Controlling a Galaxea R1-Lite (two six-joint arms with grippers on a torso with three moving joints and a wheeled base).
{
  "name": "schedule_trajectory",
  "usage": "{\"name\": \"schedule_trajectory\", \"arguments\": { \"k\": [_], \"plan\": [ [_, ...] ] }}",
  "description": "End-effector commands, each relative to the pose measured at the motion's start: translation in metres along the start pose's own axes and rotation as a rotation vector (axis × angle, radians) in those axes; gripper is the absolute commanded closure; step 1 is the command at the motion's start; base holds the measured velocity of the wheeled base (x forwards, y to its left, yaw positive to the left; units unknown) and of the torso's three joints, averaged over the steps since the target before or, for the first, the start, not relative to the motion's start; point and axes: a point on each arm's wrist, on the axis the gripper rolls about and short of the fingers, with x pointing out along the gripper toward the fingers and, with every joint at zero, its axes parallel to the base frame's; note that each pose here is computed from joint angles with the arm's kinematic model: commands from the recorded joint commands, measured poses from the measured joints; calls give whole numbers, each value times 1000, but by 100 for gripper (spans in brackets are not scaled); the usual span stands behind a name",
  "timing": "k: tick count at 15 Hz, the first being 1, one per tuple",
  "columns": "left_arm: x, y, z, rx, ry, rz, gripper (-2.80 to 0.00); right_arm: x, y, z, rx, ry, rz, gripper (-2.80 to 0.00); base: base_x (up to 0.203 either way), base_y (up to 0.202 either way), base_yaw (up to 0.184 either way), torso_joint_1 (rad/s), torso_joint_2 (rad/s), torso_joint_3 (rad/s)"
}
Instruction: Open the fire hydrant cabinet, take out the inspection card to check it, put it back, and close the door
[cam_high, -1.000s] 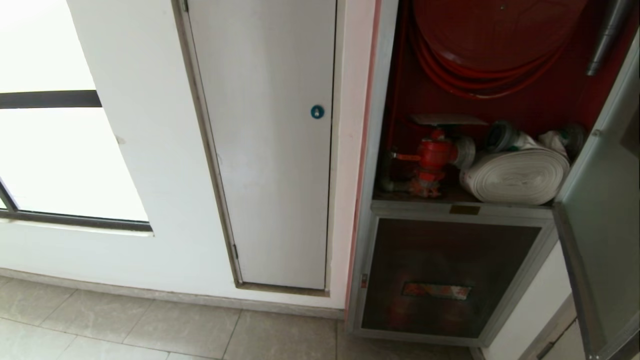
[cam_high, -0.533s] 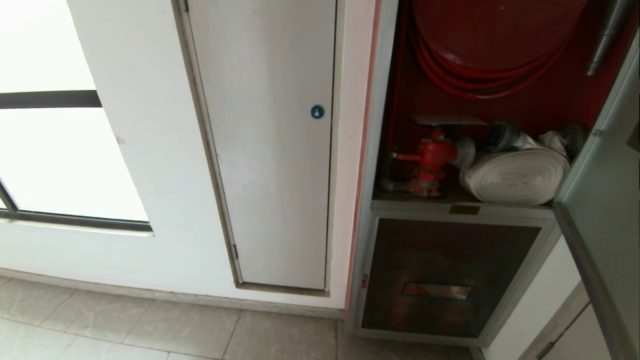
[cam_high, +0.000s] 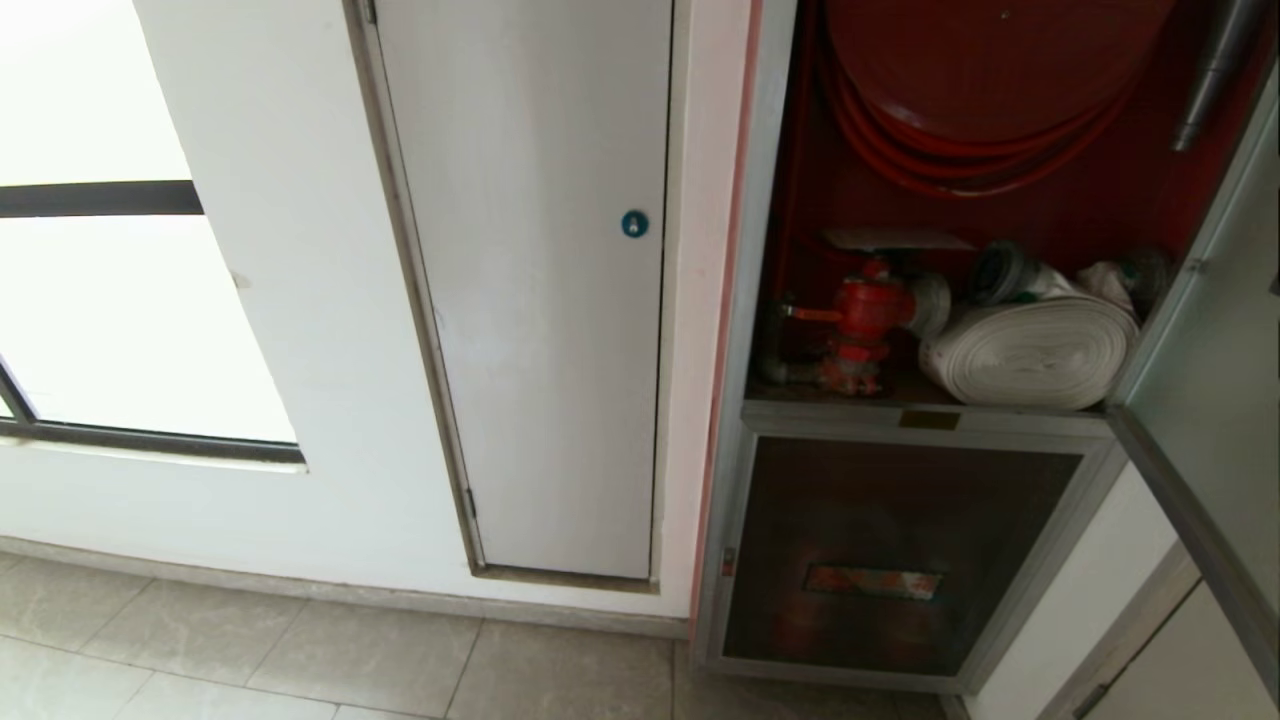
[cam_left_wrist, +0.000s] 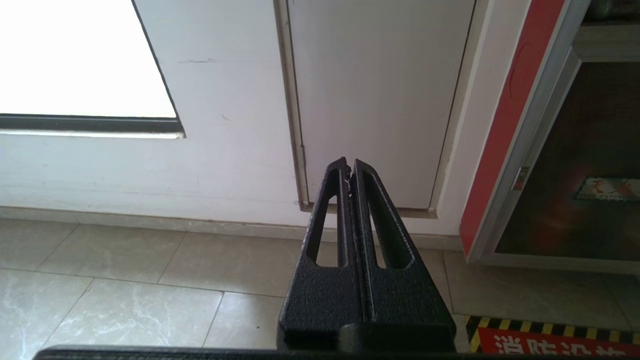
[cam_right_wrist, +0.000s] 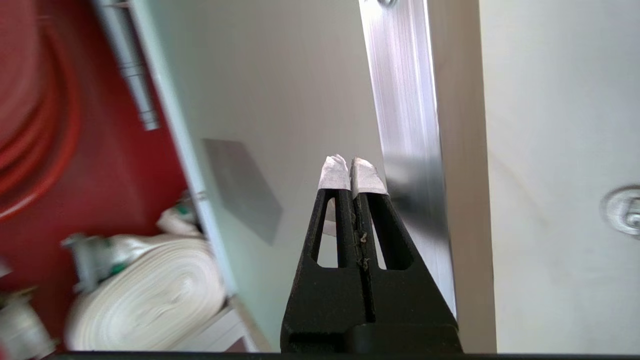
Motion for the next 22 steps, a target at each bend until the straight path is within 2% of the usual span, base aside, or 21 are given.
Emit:
{"name": "schedule_trajectory", "arguments": {
  "k": [1,5,8,17,19,22],
  "plan": [
    [1,0,-2,0,7,0,0,3,-10,-4,-13,-11,-41,0,0,0,0,0,0,0],
    [1,0,-2,0,7,0,0,12,-28,-12,-18,-15,-67,0,0,0,0,0,0,0],
    [1,0,-2,0,7,0,0,22,-39,-23,-20,40,-62,0,0,0,0,0,0,0],
    [1,0,-2,0,8,0,0,38,-55,-41,-30,108,-75,0,0,0,0,0,0,0],
    [0,0,-2,0,6,0,0,34,-53,-39,-21,107,-29,0,0,0,0,0,0,0],
    [0,0,-2,0,6,0,0,17,-35,-35,22,154,135,0,0,0,0,0,0,0]
  ]
}}
